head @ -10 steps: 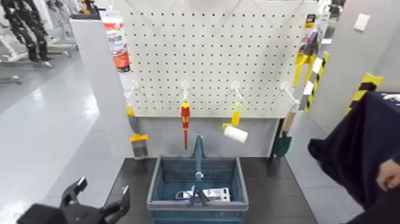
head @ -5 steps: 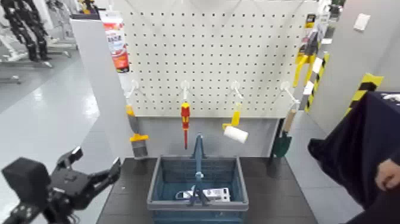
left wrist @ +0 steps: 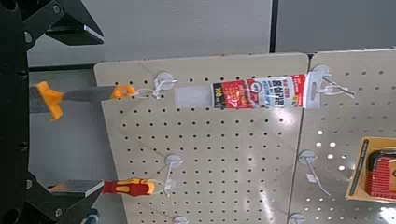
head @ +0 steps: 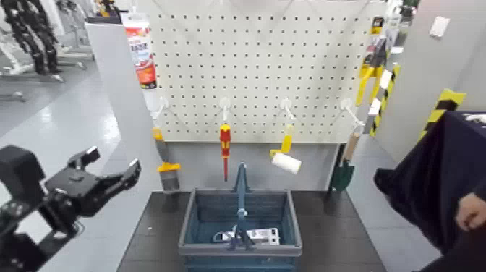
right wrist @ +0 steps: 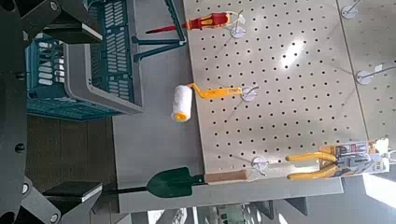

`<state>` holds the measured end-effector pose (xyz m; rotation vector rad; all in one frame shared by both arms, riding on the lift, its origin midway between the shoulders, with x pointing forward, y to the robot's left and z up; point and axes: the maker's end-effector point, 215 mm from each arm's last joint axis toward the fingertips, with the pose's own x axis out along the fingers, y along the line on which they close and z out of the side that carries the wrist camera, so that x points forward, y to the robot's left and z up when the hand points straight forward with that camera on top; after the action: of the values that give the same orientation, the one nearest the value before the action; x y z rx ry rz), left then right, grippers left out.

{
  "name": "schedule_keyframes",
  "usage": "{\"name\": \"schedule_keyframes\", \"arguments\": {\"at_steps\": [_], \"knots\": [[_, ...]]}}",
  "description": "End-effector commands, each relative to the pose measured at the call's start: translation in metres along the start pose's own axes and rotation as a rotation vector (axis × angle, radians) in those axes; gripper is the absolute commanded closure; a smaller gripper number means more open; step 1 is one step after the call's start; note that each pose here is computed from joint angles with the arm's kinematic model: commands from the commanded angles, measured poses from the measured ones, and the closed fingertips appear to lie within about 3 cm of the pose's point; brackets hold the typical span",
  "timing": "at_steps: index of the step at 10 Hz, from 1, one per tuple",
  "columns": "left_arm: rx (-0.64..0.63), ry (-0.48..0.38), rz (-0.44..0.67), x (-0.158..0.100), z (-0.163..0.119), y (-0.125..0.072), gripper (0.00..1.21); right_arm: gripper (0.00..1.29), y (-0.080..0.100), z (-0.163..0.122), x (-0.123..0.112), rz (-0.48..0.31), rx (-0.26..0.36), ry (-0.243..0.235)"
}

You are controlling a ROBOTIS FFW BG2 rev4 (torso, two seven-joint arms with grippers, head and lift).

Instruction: Put the red glue tube into the crate.

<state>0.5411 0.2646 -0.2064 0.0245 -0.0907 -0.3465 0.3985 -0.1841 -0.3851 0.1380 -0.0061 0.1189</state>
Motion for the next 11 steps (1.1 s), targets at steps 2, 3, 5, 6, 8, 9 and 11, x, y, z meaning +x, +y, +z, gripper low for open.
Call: {"name": "schedule_keyframes", "arguments": {"at_steps": [2,3,5,6,8,9,11], "knots": [[0.01,-0.059,-0.035,0.018,0.039,0.018,0.24,0.18,0.002,0.002,0.004,0.01,0.006,-0.006],[0.012,-0.073,-0.033,0.023,0.047,0.024,0.24,0.18,0.003,0.002,0.004,0.012,0.005,-0.005],[0.035,-0.097,-0.052,0.035,0.066,0.036,0.25,0.18,0.005,0.003,0.006,0.016,0.009,-0.009],[0.045,-0.101,-0.052,0.038,0.072,0.044,0.25,0.18,0.006,0.002,0.007,0.022,0.013,-0.009],[0.058,-0.112,-0.071,0.049,0.084,0.054,0.27,0.18,0.008,0.002,0.008,0.027,0.018,-0.008],[0.067,-0.111,-0.087,0.056,0.09,0.059,0.28,0.18,0.009,0.002,0.009,0.029,0.021,-0.009],[0.067,-0.11,-0.12,0.07,0.098,0.065,0.28,0.18,0.01,0.001,0.011,0.039,0.026,-0.008]]}}
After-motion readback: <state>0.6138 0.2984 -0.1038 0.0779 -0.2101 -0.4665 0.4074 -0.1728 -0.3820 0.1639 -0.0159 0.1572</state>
